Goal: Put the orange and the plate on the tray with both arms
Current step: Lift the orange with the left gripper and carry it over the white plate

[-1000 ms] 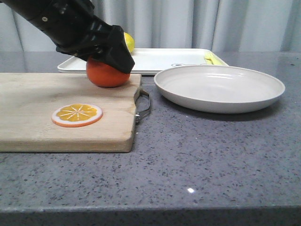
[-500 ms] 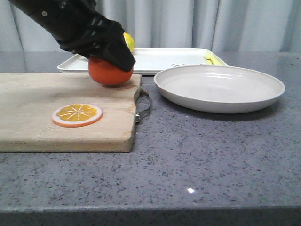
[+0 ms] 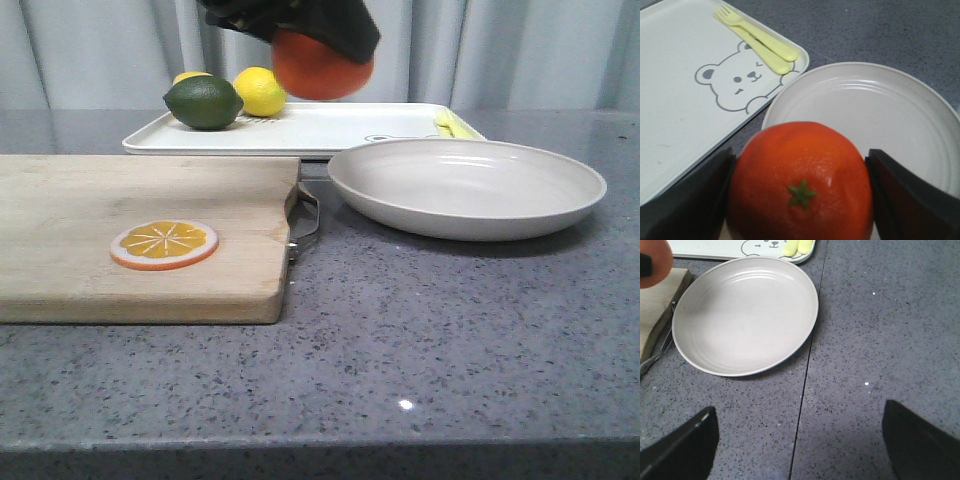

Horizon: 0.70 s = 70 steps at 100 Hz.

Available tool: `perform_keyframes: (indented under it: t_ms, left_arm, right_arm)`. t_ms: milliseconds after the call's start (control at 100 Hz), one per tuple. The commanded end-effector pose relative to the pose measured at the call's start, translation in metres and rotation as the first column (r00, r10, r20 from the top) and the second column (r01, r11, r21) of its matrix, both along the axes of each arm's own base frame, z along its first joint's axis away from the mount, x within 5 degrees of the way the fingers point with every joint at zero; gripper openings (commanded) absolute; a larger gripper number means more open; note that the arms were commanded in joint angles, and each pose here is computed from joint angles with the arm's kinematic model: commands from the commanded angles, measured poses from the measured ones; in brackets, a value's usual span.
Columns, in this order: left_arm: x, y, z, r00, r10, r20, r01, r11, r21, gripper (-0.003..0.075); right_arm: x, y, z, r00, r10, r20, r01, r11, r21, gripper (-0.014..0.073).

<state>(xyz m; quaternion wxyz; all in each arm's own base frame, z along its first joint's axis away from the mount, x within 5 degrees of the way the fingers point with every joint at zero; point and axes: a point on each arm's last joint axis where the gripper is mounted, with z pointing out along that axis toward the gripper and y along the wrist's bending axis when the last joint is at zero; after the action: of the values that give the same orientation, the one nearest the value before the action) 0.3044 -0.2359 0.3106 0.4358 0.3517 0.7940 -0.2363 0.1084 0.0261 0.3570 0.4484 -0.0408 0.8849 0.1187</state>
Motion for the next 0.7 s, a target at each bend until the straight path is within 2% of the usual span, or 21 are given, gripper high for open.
perform_keyframes:
  t_ms: [0, 340, 690]
  left_arm:
    - [-0.003, -0.012, 0.022, 0.997, 0.027, 0.068, -0.021, 0.996, -0.084, 0.0175]
    - [0.006, -0.066, 0.009, 0.996, -0.039, 0.076, 0.046, 0.994, -0.094, 0.0175]
    - [0.015, -0.077, -0.017, 0.998, -0.055, 0.007, 0.055, 0.996, -0.071, 0.0176]
  right_arm:
    - [0.004, -0.001, 0.014, 0.996, -0.011, 0.087, 0.010, 1.000, 0.011, 0.0654]
    - [0.004, -0.001, 0.014, 0.996, -0.011, 0.087, 0.010, 1.000, 0.009, 0.0654]
    - [0.004, -0.002, 0.014, 0.996, -0.014, 0.088, 0.015, 1.000, -0.008, 0.0654]
